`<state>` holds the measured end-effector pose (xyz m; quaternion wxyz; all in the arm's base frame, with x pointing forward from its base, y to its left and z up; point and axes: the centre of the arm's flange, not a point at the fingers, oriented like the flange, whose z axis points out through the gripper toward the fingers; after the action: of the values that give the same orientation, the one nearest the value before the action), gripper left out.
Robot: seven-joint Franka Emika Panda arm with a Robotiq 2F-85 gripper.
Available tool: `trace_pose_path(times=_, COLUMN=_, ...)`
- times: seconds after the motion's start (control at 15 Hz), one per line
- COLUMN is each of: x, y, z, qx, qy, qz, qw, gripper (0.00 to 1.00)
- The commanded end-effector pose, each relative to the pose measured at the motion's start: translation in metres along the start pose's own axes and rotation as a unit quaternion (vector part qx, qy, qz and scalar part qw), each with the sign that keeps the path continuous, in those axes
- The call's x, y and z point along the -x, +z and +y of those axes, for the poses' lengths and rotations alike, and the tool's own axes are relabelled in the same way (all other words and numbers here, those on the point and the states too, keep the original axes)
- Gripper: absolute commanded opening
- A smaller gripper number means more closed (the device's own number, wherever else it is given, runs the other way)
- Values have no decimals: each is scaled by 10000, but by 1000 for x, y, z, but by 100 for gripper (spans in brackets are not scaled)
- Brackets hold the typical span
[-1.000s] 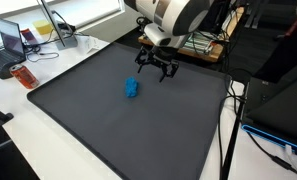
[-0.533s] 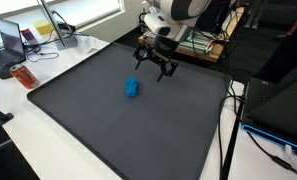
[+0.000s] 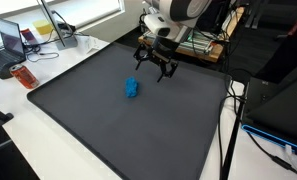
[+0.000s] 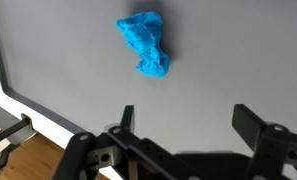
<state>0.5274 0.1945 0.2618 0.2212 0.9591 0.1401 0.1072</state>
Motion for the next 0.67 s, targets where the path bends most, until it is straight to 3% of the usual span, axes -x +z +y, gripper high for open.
trace_pose_path(times=0.0, x=0, y=3, z=-17, qx=192, qy=329, qz=-177, qw=9991, gripper=100)
trace_pose_path(times=0.33, x=14, y=23, z=-27, qx=390, qy=434, qz=-409, qw=9975, gripper=100)
trace_pose_path(times=0.6, x=19, y=32, z=-46, qx=413, qy=503, qz=-230, qw=9976, gripper=100)
